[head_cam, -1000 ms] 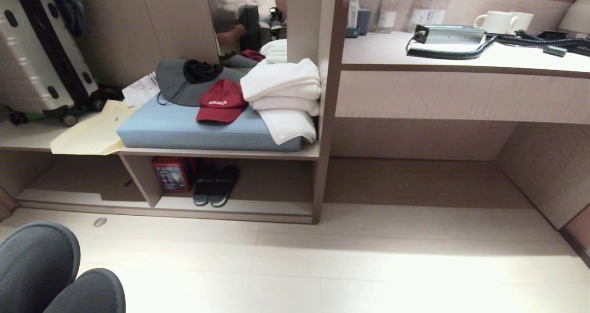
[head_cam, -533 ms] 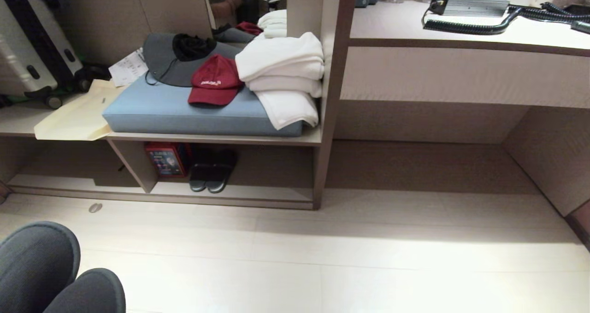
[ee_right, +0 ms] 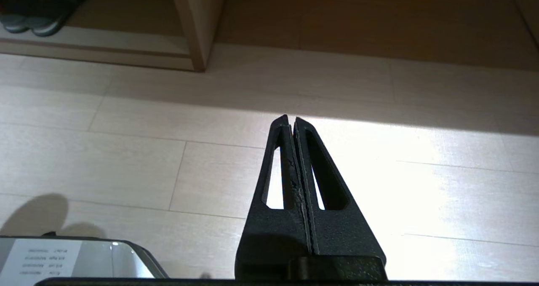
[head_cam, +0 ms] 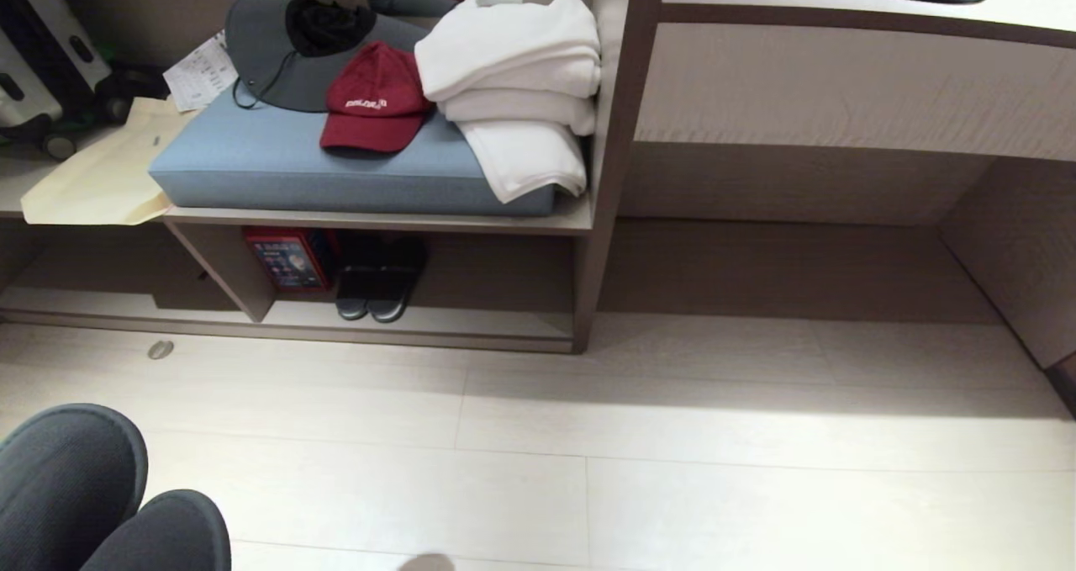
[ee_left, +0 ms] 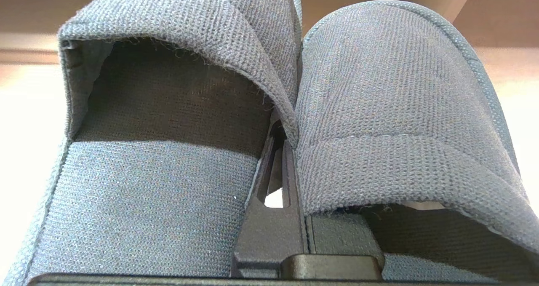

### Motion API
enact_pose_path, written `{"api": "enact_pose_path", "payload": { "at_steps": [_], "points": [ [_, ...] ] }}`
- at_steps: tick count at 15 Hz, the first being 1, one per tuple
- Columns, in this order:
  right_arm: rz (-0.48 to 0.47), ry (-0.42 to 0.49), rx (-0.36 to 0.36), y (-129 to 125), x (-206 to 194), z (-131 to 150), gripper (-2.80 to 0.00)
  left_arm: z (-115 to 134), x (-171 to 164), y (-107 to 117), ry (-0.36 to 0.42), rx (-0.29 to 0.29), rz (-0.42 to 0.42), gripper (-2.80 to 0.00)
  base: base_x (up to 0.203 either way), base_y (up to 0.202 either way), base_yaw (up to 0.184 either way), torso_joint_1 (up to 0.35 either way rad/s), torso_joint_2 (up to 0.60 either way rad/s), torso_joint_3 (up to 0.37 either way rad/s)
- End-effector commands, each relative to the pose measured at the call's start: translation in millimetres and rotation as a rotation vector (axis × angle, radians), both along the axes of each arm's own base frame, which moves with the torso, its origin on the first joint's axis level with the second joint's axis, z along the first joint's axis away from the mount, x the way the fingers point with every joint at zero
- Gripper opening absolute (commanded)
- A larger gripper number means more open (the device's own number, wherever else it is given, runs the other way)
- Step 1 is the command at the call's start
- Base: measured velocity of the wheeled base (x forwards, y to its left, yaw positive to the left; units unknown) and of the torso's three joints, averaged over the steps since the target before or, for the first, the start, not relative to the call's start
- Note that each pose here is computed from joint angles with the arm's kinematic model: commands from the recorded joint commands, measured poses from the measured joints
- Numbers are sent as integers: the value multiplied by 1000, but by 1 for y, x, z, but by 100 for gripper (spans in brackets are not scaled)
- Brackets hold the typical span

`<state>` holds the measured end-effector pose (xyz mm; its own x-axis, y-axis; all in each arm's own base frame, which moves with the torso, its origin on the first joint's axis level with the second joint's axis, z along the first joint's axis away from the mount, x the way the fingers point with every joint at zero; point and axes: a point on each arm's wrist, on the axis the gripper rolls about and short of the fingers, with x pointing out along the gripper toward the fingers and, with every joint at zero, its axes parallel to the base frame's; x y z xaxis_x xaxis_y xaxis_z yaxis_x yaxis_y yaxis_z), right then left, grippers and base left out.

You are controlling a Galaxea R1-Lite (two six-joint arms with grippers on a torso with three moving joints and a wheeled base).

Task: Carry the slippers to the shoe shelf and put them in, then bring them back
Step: Place the slippers into the shoe cabinet

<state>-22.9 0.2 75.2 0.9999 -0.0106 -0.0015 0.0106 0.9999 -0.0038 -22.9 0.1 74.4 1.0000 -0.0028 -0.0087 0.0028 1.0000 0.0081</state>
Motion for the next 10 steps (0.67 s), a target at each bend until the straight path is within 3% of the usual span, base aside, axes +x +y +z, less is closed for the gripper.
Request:
{"api": "enact_pose_path", "payload": {
  "at_steps": [1,10],
  "points": [
    [0,-1,-1,0,0,0,-280,0,0,0,1,-3,0,-280,0,0,0,6,4,-195],
    [0,-1,-1,0,0,0,-280,0,0,0,0,1,0,-280,0,0,0,3,4,-197]
  ]
}}
